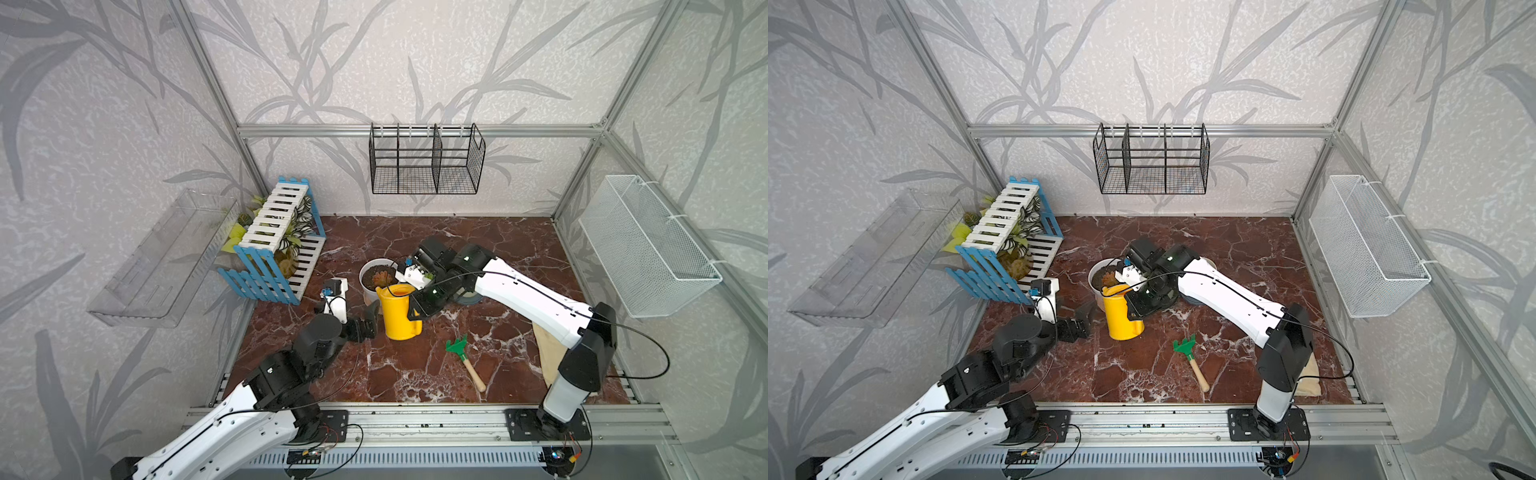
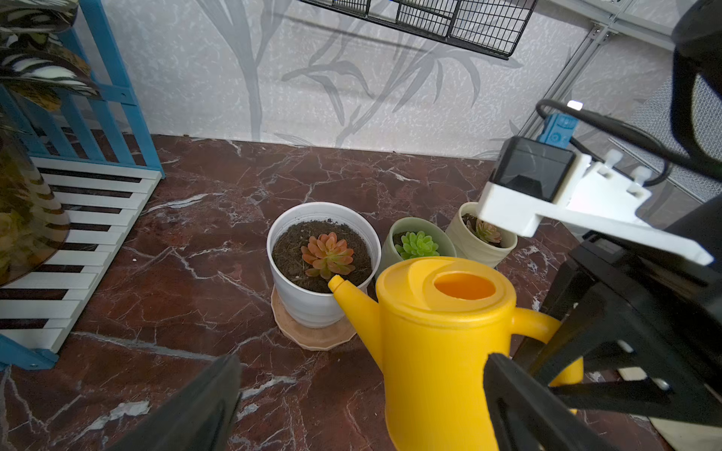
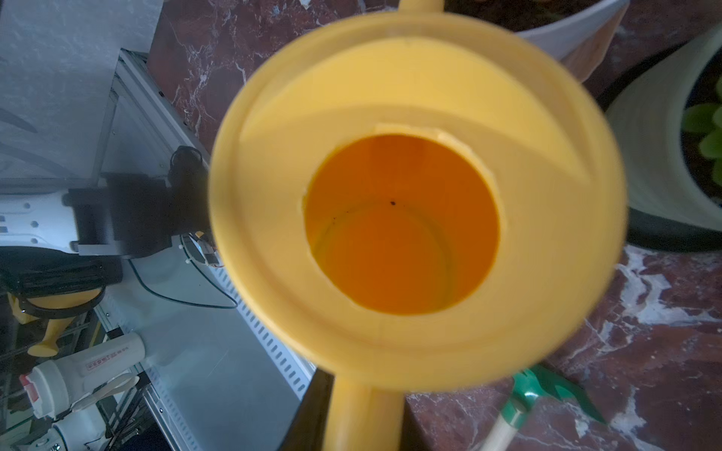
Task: Water the succulent around the soil edge
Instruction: Water the soil of the potted plant with water.
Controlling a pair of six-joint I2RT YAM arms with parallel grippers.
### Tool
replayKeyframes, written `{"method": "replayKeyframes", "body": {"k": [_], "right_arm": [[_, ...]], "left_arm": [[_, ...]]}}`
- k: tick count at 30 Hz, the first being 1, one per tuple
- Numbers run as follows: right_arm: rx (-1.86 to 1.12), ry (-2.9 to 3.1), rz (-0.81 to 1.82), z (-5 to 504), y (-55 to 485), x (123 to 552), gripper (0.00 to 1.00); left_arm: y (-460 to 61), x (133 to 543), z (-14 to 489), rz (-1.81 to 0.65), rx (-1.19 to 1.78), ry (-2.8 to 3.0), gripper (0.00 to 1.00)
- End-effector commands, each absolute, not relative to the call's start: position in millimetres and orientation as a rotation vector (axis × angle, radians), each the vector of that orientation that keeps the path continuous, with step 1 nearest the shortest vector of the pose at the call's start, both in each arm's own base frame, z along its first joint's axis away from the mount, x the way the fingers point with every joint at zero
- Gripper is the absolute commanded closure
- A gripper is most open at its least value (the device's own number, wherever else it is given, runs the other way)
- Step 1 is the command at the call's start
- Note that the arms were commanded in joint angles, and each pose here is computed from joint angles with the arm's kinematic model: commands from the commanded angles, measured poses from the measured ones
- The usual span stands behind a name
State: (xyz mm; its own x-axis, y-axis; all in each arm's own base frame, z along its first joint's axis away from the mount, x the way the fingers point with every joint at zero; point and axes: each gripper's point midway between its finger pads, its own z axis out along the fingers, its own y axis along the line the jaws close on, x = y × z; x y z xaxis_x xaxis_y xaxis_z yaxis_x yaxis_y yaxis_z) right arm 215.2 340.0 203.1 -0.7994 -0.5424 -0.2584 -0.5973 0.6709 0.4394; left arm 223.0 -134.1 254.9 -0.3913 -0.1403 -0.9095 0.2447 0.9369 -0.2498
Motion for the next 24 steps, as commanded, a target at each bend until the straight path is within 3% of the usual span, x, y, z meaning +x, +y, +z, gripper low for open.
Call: {"method": "replayKeyframes", "body": {"k": [1, 11, 24], "right_arm": [[-0.896, 2.703, 0.789, 223.2, 328.2, 223.2, 1.00], [-0.848, 2.714, 0.751, 222.2, 310.6, 229.9, 1.00], [-0.998, 2.651, 0.905, 226.0, 343.3, 209.8, 1.00]], "left_arm": [[-129.5, 223.7, 254.6, -0.390, 0.066, 1.929, 0.00], [-129.4, 224.1, 254.3, -0.386, 0.067, 1.930, 0.00], [-130.1, 225.5, 250.9, -0.374, 0.071, 1.940, 0.00]]}}
